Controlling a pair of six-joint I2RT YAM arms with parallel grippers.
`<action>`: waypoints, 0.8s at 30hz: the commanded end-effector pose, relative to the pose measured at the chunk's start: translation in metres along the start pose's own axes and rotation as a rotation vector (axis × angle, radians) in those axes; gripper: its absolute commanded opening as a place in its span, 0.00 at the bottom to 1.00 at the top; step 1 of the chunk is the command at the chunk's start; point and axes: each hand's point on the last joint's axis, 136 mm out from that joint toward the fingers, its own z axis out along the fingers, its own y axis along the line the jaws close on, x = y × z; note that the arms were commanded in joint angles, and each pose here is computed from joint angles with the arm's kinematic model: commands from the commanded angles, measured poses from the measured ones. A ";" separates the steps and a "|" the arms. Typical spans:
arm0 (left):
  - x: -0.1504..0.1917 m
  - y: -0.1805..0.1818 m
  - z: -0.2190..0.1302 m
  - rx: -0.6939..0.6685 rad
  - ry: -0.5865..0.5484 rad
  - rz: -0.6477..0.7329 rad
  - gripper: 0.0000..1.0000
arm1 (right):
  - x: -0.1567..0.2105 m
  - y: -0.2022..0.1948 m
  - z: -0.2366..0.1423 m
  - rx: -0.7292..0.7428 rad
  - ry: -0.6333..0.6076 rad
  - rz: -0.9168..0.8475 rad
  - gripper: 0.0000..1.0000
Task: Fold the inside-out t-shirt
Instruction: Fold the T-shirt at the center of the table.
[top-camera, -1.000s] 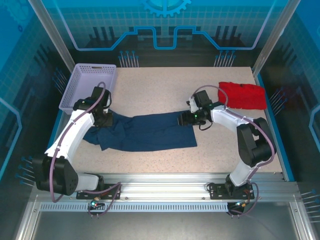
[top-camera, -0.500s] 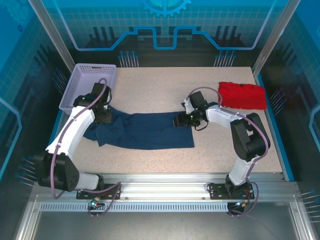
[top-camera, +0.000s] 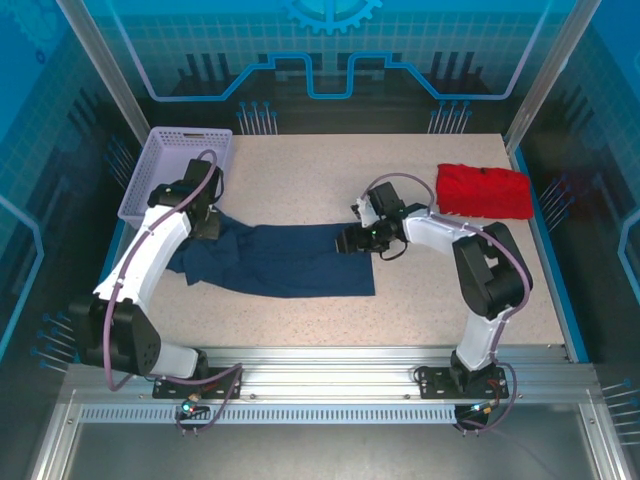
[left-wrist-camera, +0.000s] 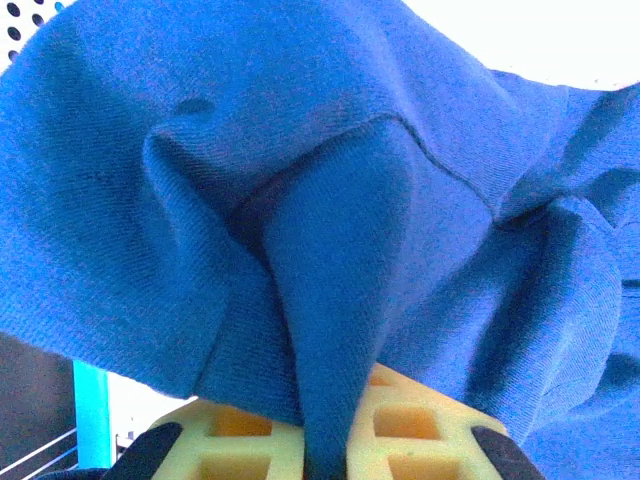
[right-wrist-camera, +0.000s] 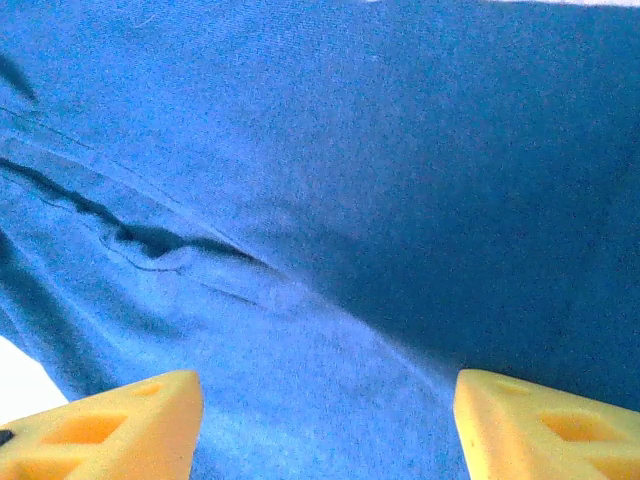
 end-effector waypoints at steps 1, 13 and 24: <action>-0.010 0.003 -0.011 0.008 -0.020 0.002 0.00 | 0.000 -0.002 0.012 -0.002 0.023 0.017 0.67; -0.009 -0.045 -0.046 0.161 -0.025 0.028 0.00 | 0.013 -0.019 0.027 0.018 0.062 0.042 0.66; -0.009 -0.103 -0.069 0.259 0.023 0.096 0.00 | 0.009 -0.013 0.023 -0.019 0.048 0.035 0.66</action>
